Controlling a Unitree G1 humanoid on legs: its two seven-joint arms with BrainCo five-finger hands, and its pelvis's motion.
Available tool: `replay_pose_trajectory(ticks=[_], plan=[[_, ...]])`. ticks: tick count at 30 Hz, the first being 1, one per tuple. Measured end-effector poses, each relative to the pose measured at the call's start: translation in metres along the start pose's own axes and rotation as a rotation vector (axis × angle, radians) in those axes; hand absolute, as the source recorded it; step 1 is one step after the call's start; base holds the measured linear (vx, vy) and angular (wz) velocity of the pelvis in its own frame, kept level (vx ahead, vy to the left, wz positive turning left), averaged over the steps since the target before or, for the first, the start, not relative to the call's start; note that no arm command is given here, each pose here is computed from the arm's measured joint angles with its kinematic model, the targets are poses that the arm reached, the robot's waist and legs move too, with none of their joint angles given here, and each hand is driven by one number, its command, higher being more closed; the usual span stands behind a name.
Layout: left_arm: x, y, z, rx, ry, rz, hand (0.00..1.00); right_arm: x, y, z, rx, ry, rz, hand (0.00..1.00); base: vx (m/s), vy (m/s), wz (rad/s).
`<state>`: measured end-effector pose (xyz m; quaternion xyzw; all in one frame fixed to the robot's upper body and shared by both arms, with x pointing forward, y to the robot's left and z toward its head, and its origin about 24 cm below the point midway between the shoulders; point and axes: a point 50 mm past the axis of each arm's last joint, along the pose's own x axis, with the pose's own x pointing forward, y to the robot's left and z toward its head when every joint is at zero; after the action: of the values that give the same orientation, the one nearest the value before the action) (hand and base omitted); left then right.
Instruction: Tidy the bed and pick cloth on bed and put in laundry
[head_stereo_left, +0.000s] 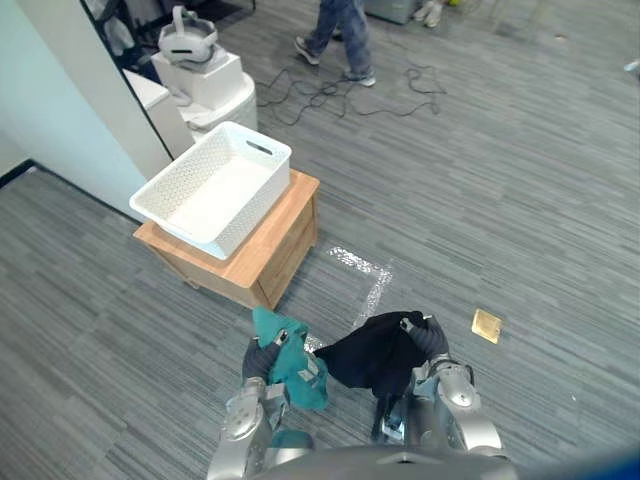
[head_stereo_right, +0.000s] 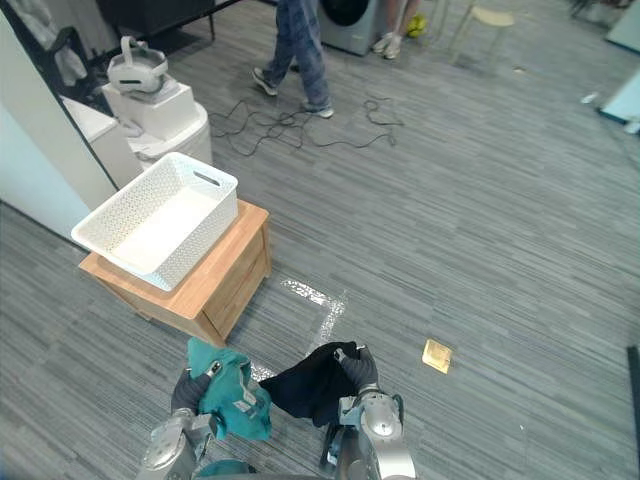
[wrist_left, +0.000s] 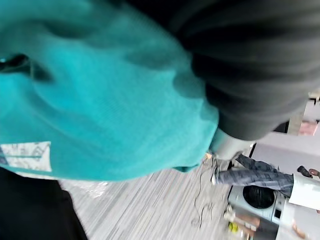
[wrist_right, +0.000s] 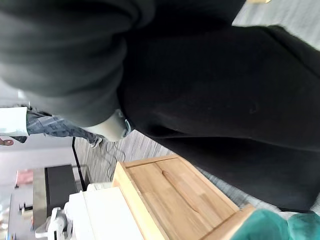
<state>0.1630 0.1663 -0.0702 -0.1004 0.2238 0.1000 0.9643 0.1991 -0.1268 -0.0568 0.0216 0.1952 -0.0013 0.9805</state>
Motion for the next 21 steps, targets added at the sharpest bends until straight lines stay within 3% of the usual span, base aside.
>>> replay_pose_trajectory(ticks=[11, 21], plan=[[-0.008, -0.011, -0.02, -0.09, 0.066, 0.023, 1.0, -0.002, -0.012, 0.005, -0.048, -0.018, 0.014, 1.0, 0.48, -0.344, 0.51], [-0.016, -0.008, -0.012, -0.137, 0.019, 0.029, 1.0, 0.006, -0.027, 0.017, -0.089, -0.054, -0.014, 1.0, 0.34, 0.077, 0.51]])
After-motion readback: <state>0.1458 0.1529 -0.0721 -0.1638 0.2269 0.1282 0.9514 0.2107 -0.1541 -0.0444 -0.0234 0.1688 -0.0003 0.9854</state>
